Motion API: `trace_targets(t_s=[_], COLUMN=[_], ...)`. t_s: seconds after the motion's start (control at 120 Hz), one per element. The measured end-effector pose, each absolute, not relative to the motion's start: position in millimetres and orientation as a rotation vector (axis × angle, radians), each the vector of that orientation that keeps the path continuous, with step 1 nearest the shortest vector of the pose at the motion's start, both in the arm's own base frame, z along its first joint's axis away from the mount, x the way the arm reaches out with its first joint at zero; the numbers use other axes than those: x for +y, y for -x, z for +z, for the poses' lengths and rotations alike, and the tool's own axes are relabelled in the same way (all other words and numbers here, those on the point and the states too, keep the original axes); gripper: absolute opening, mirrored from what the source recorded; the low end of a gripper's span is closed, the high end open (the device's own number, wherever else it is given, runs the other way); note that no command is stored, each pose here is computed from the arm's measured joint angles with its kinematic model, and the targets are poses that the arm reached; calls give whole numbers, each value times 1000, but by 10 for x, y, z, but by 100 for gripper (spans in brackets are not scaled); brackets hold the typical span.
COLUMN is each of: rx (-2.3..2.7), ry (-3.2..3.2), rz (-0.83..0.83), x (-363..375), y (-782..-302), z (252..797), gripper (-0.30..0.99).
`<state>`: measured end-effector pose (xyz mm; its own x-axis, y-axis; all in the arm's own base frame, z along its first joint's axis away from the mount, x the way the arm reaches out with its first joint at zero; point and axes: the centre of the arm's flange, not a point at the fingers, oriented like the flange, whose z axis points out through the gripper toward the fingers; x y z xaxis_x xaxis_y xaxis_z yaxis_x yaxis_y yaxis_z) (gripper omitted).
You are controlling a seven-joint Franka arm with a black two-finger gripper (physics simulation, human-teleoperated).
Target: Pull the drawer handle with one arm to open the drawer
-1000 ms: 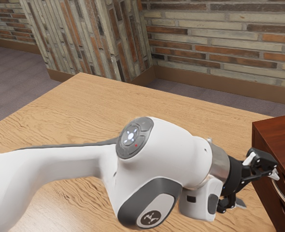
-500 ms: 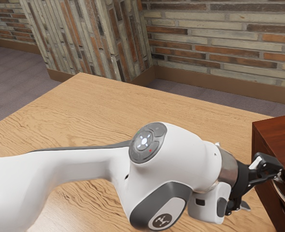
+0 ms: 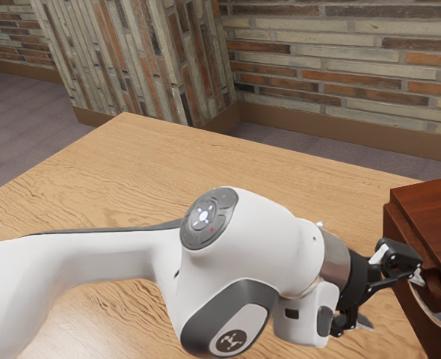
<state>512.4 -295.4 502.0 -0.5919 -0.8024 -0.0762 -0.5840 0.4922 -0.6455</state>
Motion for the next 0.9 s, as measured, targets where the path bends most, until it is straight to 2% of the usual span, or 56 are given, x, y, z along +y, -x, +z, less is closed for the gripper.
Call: trace_targets(t_s=[0.65,0.9], rx=[2379,2385], ry=[1204,1223], rz=[-840,-841], x=[-2380,-2252], y=[-4620,-4493], z=[5077,5007], gripper=[67,70])
